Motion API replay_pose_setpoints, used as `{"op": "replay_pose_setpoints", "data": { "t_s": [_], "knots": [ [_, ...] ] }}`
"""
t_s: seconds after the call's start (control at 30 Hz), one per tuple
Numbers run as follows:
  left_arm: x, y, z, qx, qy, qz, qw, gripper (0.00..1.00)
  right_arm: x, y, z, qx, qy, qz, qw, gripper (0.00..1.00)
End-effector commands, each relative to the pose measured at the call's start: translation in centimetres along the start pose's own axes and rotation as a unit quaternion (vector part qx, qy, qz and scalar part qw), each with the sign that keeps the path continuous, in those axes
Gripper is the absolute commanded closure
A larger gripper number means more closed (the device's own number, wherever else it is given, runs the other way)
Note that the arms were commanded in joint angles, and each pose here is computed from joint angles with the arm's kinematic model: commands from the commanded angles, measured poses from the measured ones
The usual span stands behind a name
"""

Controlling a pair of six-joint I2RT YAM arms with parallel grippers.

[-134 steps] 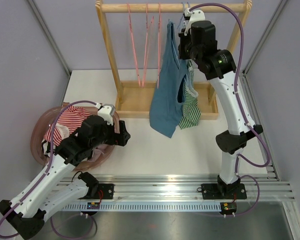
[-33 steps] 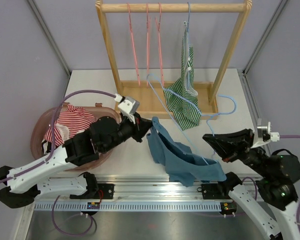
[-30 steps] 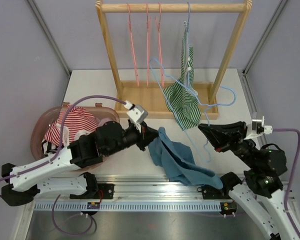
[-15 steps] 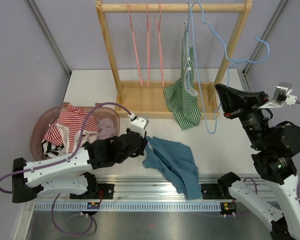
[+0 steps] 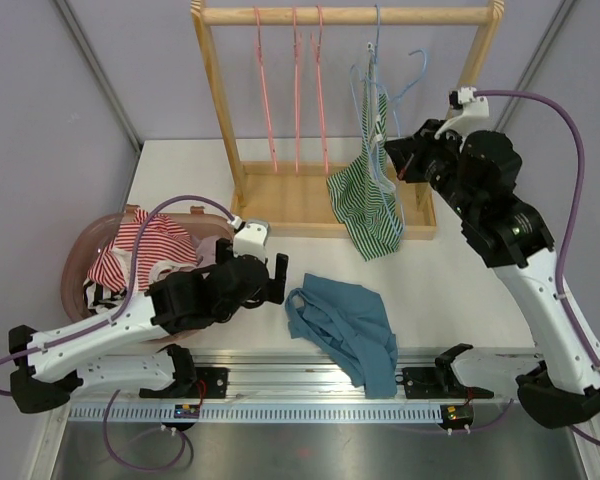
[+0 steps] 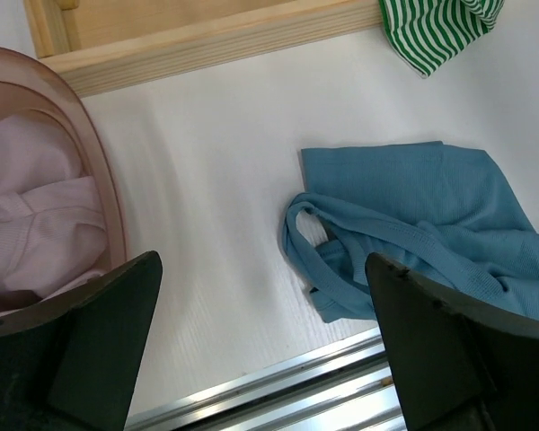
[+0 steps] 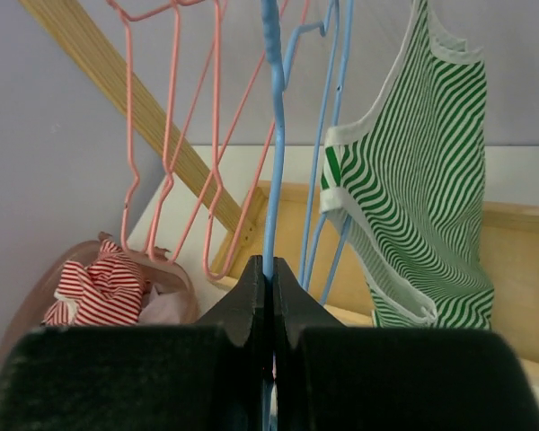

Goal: Remove the tank top from the hanger

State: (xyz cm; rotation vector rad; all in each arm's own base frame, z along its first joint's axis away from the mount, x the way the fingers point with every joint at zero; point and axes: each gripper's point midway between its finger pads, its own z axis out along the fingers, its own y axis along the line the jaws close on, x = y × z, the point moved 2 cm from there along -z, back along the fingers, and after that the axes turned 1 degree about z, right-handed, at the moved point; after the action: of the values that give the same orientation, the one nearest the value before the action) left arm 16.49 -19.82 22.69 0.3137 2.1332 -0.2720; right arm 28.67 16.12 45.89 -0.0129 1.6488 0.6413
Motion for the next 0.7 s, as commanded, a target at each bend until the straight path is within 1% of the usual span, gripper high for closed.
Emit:
{"op": "replay_pose_setpoints", "data": {
  "t_s": [0.0, 0.07, 0.1, 0.17, 0.3, 0.37, 0.4, 0.43, 0.47, 0.5, 0.53, 0.57, 0.67],
  "knots": [
    [-1.6, 1.3, -2.0, -0.008, -0.009, 0.009, 1.0, 0.01, -3.3, 0.7, 0.7, 0.023, -0.028, -0.028, 0.999, 1.0],
    [-1.3, 1.1, -2.6, 0.018, 0.002, 0.035, 0.999, 0.01, -3.8, 1.2, 2.8, 0.033, -0.021, -0.055, 0.998, 1.0],
    [-0.9, 0.7, -2.8, 0.037, 0.011, 0.04, 0.998, 0.01, -3.5, 1.0, 3.4, 0.051, -0.01, -0.065, 0.997, 1.0],
    [-1.0, 1.1, -3.3, 0.046, 0.003, 0.039, 0.998, 0.01, -4.1, 1.6, 5.6, 0.059, -0.005, -0.086, 0.995, 1.0],
    [-0.7, 1.8, -3.9, 0.055, -0.011, 0.04, 0.998, 0.01, -4.1, 2.2, 8.5, 0.074, 0.007, -0.108, 0.991, 1.0],
    [-0.2, 2.1, -3.8, 0.056, -0.012, 0.042, 0.998, 0.01, -4.8, 2.5, 10.3, 0.08, -0.001, -0.121, 0.989, 1.0],
    [-0.1, 2.2, -3.9, 0.057, -0.014, 0.041, 0.997, 0.01, -4.7, 2.3, 10.8, 0.086, 0.005, -0.128, 0.988, 1.0],
    [0.2, 2.3, -3.6, 0.053, -0.011, 0.044, 0.998, 0.01, -3.5, 2.0, 12.6, 0.093, 0.019, -0.14, 0.986, 1.0],
    [0.3, 2.3, -3.6, 0.054, -0.011, 0.043, 0.998, 0.01, -5.2, 2.6, 12.5, 0.089, -0.003, -0.139, 0.986, 1.0],
    [0.4, 2.3, -3.6, 0.055, -0.011, 0.042, 0.998, 0.01, -4.9, 2.5, 13.0, 0.092, 0.001, -0.145, 0.985, 1.0],
    [0.6, 2.3, -3.5, 0.057, -0.01, 0.043, 0.997, 0.01, -3.8, 2.2, 14.5, 0.095, 0.013, -0.153, 0.984, 1.0],
    [0.7, 2.2, -3.5, 0.058, -0.008, 0.044, 0.997, 0.01, -4.7, 2.7, 14.6, 0.089, -0.001, -0.151, 0.985, 1.0],
    [0.9, 2.2, -3.5, 0.059, -0.005, 0.045, 0.997, 0.01, -3.5, 2.6, 16.4, 0.086, 0.009, -0.158, 0.984, 1.0]
  ]
}}
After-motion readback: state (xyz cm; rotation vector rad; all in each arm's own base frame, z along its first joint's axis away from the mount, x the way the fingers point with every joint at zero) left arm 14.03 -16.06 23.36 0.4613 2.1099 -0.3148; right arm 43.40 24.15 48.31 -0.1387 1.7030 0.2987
